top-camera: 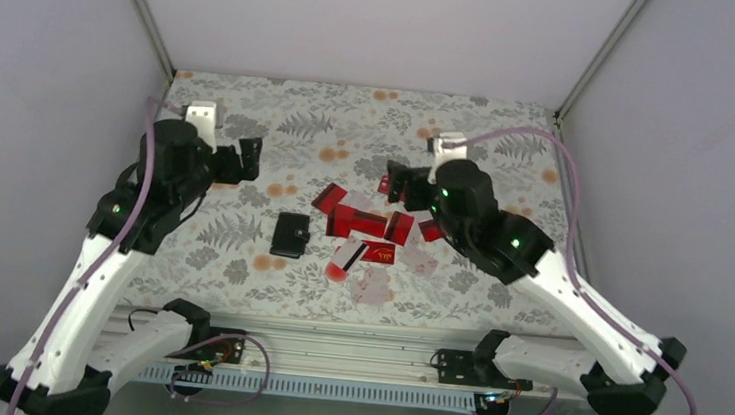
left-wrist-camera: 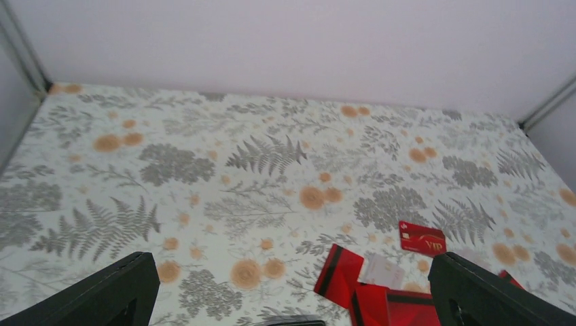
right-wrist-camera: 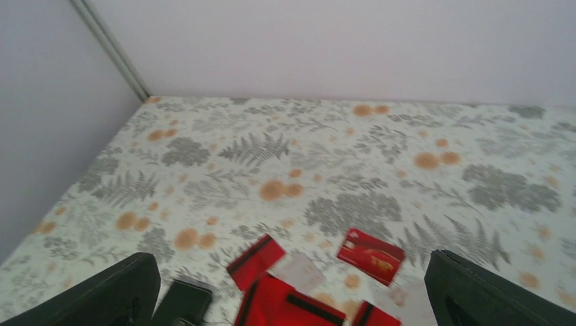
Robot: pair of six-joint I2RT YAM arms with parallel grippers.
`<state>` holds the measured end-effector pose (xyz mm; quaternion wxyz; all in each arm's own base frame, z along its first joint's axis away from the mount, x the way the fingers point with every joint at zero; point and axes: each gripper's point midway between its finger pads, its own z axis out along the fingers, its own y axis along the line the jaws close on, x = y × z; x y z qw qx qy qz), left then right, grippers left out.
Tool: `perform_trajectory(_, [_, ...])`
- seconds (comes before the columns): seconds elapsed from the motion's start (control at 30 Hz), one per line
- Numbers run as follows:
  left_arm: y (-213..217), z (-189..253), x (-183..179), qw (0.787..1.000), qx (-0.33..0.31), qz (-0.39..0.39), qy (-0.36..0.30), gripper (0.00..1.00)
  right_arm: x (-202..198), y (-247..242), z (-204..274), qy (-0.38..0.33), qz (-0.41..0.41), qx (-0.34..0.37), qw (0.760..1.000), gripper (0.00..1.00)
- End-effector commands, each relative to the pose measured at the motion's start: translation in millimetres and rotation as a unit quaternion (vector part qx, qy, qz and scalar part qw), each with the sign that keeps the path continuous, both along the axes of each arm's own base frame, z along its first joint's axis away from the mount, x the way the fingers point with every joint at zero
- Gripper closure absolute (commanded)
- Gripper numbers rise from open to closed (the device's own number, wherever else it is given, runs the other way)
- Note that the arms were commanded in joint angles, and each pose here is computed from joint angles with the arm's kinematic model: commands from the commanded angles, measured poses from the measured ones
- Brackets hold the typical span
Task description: Put the credit cards into the card holder
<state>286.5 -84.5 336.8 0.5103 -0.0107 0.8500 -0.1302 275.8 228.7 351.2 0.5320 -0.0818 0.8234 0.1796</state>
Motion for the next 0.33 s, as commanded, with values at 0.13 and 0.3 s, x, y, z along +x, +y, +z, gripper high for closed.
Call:
perform_trajectory(0.13, [28.9,13.9,-26.0,0.996,0.003,0.047,-0.072,0.0,-24.5,-58.0,-17.0,-0.009,-0.063,0.01,0.998,0.01])
perform_trajectory(0.3, [37.0,13.1,-33.3,0.995,0.009,0.061,-0.084,0.0,-22.4,-66.6,-21.4,-0.009,-0.087,0.004,0.996,0.01])
